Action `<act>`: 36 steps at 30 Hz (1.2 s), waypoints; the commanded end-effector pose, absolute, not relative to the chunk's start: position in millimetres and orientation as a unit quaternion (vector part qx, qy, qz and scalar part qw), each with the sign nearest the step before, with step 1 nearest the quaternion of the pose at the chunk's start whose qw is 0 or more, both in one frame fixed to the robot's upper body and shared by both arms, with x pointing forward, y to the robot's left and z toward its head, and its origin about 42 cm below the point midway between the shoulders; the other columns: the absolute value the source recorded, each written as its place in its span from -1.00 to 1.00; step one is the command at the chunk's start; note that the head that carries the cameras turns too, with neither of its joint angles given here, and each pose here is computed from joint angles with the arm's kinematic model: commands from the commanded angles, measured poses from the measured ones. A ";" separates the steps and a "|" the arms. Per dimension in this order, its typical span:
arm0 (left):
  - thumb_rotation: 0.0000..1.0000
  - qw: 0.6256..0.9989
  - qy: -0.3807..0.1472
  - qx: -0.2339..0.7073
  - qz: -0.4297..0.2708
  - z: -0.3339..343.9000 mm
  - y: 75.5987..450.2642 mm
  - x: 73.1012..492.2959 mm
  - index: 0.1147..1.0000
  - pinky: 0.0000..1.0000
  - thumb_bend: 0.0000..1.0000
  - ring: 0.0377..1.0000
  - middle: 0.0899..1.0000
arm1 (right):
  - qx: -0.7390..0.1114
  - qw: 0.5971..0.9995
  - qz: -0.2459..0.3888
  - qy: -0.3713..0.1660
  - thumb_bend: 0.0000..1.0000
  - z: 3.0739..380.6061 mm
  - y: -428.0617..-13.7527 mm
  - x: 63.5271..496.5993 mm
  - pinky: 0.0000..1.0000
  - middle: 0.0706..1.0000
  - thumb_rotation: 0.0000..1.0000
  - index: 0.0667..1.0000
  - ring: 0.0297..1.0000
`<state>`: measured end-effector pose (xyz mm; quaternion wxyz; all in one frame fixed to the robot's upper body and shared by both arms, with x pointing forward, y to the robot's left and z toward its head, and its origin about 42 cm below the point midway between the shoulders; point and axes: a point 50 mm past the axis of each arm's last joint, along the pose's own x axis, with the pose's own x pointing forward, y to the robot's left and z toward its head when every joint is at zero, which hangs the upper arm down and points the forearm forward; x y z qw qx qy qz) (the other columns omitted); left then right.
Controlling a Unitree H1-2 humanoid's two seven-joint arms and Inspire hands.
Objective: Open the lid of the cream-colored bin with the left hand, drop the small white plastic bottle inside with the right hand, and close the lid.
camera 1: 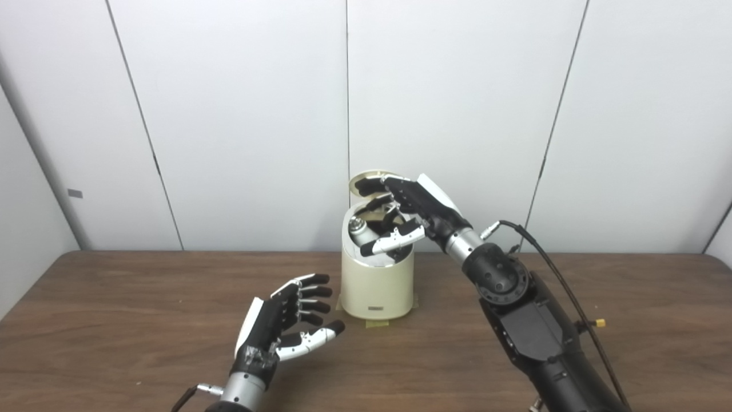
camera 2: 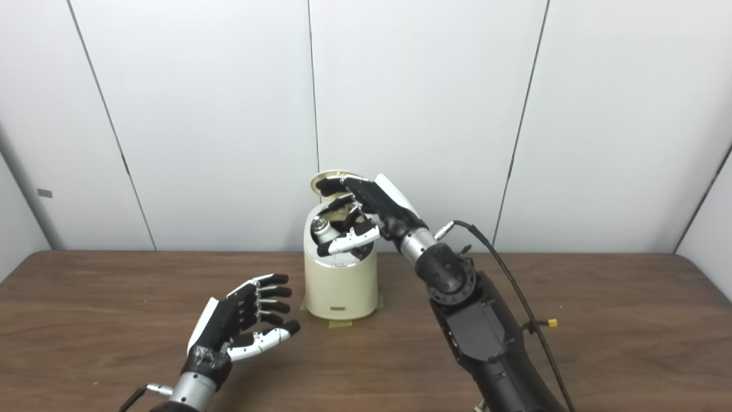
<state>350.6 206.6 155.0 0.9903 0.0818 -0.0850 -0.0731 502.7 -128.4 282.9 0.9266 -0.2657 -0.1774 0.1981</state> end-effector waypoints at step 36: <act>-0.79 0.984 -0.153 0.079 -0.054 182.5 213.8 350.7 0.46 0.16 0.38 0.30 0.40 | -0.017 0.979 0.050 -0.199 0.56 172.7 -244.9 372.6 -0.11 0.35 -0.60 0.41 0.07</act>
